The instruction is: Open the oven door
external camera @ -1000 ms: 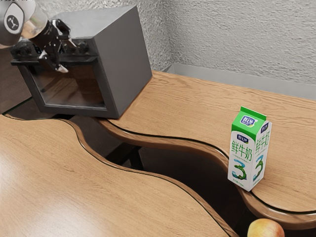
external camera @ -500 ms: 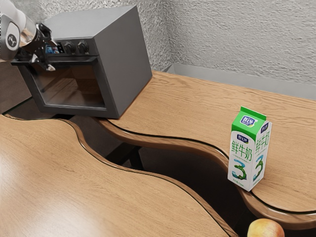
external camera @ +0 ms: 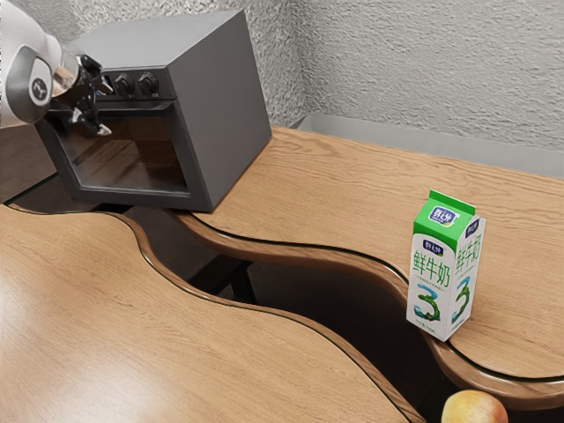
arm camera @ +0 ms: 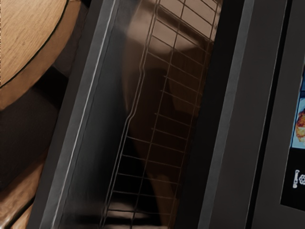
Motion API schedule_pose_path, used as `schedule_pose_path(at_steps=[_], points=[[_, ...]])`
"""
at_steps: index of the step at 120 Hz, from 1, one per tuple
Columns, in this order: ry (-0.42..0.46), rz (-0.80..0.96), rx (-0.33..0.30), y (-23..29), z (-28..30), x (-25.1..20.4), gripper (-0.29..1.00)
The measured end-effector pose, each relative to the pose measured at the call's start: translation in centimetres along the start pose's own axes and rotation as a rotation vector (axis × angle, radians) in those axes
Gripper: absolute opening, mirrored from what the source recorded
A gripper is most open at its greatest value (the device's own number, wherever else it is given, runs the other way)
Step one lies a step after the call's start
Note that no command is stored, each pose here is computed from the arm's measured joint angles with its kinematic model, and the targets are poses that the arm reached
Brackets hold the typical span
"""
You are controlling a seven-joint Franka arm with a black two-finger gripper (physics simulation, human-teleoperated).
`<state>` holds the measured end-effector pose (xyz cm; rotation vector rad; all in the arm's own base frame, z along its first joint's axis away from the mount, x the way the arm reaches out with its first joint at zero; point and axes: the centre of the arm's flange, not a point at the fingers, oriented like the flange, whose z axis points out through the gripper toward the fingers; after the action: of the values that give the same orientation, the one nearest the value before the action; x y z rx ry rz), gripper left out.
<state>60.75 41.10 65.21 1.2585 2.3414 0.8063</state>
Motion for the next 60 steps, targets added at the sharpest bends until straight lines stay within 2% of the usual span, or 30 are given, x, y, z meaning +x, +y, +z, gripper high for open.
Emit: schedule_pose_path(at_steps=[38,60], points=[[-0.007,-0.021,0.051,-1.5,4.3,0.5,0.7],[0.041,-0.002,0.102,-4.8,1.8,-0.3,0.7]])
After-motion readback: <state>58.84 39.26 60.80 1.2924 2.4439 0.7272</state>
